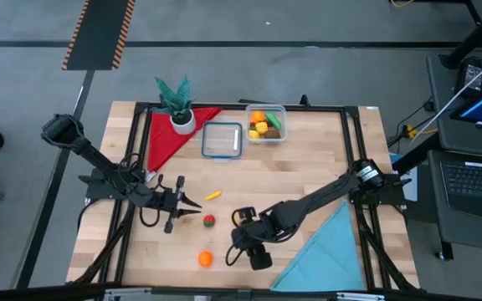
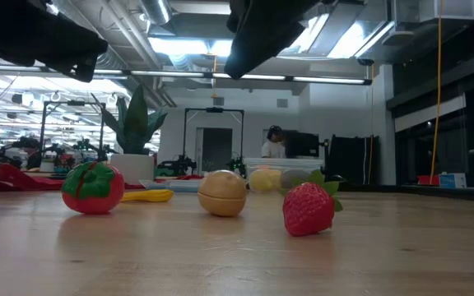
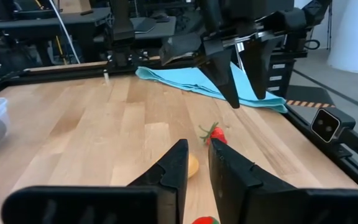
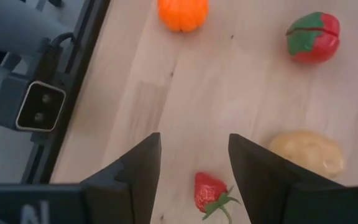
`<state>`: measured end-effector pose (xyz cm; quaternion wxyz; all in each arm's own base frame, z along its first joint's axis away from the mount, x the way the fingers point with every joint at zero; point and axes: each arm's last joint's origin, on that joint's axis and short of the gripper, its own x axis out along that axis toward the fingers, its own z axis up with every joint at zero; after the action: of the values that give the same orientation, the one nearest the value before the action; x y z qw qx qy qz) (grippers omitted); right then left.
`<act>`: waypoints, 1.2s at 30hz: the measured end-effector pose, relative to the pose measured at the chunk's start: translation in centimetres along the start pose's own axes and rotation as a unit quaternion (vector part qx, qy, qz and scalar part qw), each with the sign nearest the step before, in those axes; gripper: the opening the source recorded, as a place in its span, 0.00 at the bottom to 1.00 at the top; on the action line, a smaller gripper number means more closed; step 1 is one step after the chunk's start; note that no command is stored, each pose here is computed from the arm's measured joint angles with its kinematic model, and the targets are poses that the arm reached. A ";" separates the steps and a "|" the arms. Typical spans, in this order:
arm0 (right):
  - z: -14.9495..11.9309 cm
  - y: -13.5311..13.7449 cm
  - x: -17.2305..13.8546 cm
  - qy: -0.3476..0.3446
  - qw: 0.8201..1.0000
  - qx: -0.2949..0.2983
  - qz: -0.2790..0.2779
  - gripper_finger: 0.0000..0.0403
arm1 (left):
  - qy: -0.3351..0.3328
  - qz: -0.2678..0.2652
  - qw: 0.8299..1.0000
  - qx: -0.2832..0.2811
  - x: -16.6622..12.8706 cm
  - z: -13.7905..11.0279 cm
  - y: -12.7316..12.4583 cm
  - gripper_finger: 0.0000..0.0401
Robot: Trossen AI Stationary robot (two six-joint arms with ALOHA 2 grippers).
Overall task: Pick and placing Produce into tupperware
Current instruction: Put the right strawberry into the transparent bin
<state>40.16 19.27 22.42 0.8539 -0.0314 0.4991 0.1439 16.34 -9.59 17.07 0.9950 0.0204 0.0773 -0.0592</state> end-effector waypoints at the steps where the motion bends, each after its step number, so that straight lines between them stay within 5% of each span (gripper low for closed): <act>1: 0.0 0.0 0.0 0.000 1.000 0.008 0.000 0.47 | 0.000 0.000 1.000 0.000 0.0 0.0 0.0 0.15; 12: -0.5 -0.2 0.1 0.013 0.999 -0.009 -0.042 0.49 | 0.000 0.001 1.000 0.000 0.0 0.0 0.0 0.13; 23: -3.7 -0.8 2.4 0.075 0.995 -0.045 -0.052 0.65 | 0.000 0.002 1.000 0.000 0.0 0.0 0.0 0.10; 36: -5.3 -0.9 4.0 0.072 0.994 -0.068 -0.048 0.64 | 0.000 0.005 1.000 -0.001 0.0 0.0 0.0 0.14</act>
<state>37.80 18.25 16.26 0.8178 -0.1233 0.5460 0.1341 16.35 -9.56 17.07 0.9953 0.0201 0.0770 -0.0544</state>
